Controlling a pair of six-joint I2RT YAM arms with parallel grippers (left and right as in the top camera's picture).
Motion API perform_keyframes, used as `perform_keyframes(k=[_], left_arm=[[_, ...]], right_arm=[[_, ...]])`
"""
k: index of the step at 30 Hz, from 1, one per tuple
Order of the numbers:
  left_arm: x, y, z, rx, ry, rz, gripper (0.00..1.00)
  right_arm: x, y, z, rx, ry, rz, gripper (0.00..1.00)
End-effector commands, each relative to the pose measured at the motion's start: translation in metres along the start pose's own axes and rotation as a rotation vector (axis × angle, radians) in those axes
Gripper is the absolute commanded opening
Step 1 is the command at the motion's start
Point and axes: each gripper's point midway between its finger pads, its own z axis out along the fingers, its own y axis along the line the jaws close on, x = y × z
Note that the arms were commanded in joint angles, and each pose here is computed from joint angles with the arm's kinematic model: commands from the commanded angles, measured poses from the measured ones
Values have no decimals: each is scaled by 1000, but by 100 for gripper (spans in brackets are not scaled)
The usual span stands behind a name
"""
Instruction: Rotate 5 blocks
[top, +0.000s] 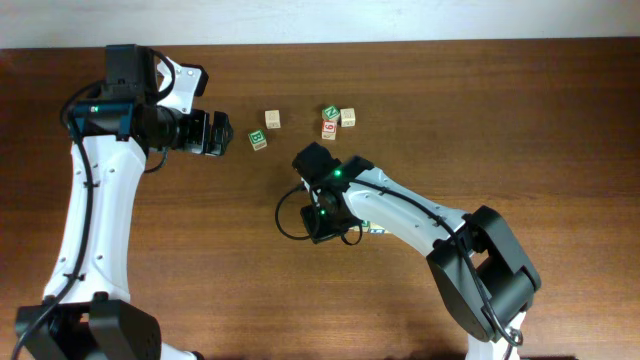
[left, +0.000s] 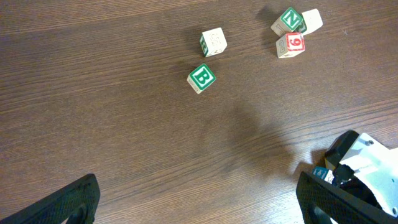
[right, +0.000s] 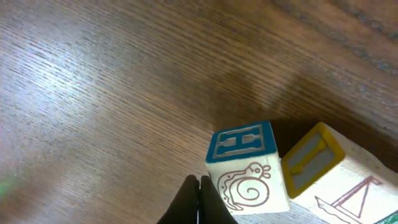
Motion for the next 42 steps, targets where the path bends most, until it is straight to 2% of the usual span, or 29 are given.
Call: perform_keyframes(k=[1,16,20,23,34,42], left_arm=[[-5,1,-2,-5,-12,3,99],[-5,1,-2,-5,-13,3,99],[-5,1,-2,-5,-12,3,99],[-5,1,-2,-5,-13,3,99],[-5,1,-2,-5,-13,3,99],[-5,1,-2,-5,-12,3,99]], right_arm=[[-12,-5,-3,38,-39,32,4],[-31,-5,-4,50,-121,41,4],[-31,22,-11,-81,-102,-105,4],[-32,26,-16,-97,-96,-107,4],[-11,4,4,13,11,-76,4],[-13,-3,6,51,2,-41,4]])
